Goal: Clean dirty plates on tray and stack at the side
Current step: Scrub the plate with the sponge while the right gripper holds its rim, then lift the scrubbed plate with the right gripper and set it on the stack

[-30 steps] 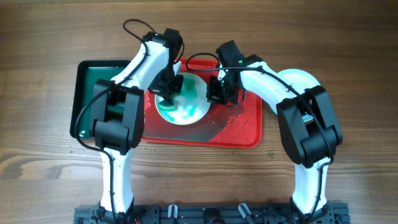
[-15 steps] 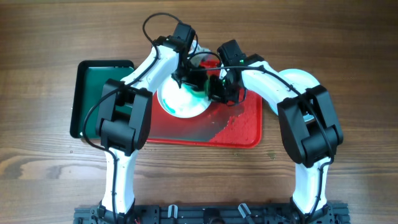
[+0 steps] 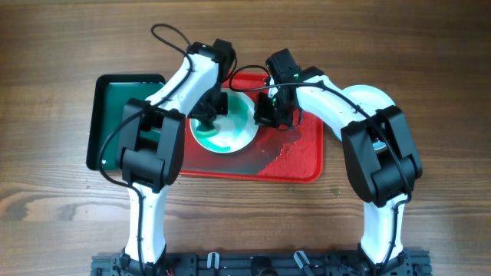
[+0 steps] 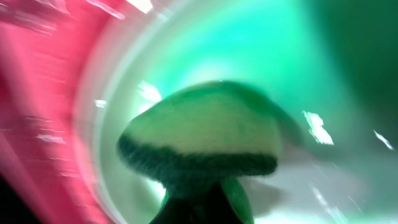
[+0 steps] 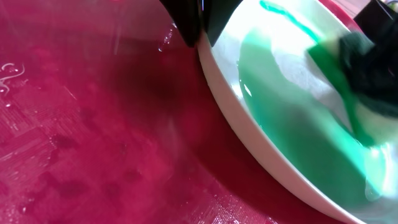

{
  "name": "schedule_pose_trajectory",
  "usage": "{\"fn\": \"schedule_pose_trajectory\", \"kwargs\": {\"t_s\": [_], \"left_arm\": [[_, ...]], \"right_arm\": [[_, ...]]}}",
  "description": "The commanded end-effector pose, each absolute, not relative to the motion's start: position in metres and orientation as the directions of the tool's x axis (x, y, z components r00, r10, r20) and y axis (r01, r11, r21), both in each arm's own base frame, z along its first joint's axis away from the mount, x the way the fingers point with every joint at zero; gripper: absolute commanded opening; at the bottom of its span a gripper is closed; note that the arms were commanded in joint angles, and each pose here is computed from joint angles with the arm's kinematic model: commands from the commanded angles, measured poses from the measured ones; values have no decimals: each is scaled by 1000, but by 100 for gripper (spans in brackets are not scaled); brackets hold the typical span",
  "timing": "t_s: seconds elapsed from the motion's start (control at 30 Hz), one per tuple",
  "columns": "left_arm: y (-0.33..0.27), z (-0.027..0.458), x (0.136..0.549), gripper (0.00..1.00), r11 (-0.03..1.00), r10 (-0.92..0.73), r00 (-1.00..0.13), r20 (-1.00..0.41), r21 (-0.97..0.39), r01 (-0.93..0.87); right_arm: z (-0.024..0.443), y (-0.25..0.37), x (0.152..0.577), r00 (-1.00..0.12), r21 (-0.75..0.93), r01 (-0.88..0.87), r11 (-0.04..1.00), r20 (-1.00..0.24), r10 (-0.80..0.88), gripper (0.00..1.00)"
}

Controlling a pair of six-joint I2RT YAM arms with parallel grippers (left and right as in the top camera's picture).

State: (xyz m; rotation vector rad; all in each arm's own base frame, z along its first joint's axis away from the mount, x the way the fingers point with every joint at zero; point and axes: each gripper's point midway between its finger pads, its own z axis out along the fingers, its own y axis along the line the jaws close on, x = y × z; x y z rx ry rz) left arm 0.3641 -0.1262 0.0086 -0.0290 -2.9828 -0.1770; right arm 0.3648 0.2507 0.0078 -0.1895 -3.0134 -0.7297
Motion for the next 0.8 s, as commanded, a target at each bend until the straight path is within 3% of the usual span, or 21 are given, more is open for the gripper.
{"fn": "schedule_pose_trajectory", "kwargs": {"t_s": [0.0,0.1,0.2,0.3,0.43,0.67,0.77], "left_arm": [[-201,14,329,4,919,252,-930,268,-368,144],[-198,20,343,4,915,248,-942,227,-374,151],[-182,41,381,4,939,122,-984,129,-337,72],[-144,93,429,4,963,-35,-997,-63,-268,-17],[-107,161,452,4,964,-151,-953,-263,-251,-83],[-81,170,444,4,970,-186,-947,-264,-203,-134],[-70,168,444,4,973,-212,-938,-273,-149,-177]], "right_arm": [[0,249,364,-991,449,130,884,80,106,4],[0,249,365,-991,450,129,884,78,105,4],[0,250,365,-992,454,127,882,76,104,4],[1,251,366,-993,461,115,880,68,94,4],[14,260,376,-1000,504,15,864,-5,21,4],[46,239,401,-984,376,-73,924,-177,-6,4],[89,215,408,-946,222,-107,969,-322,-30,4]]}}
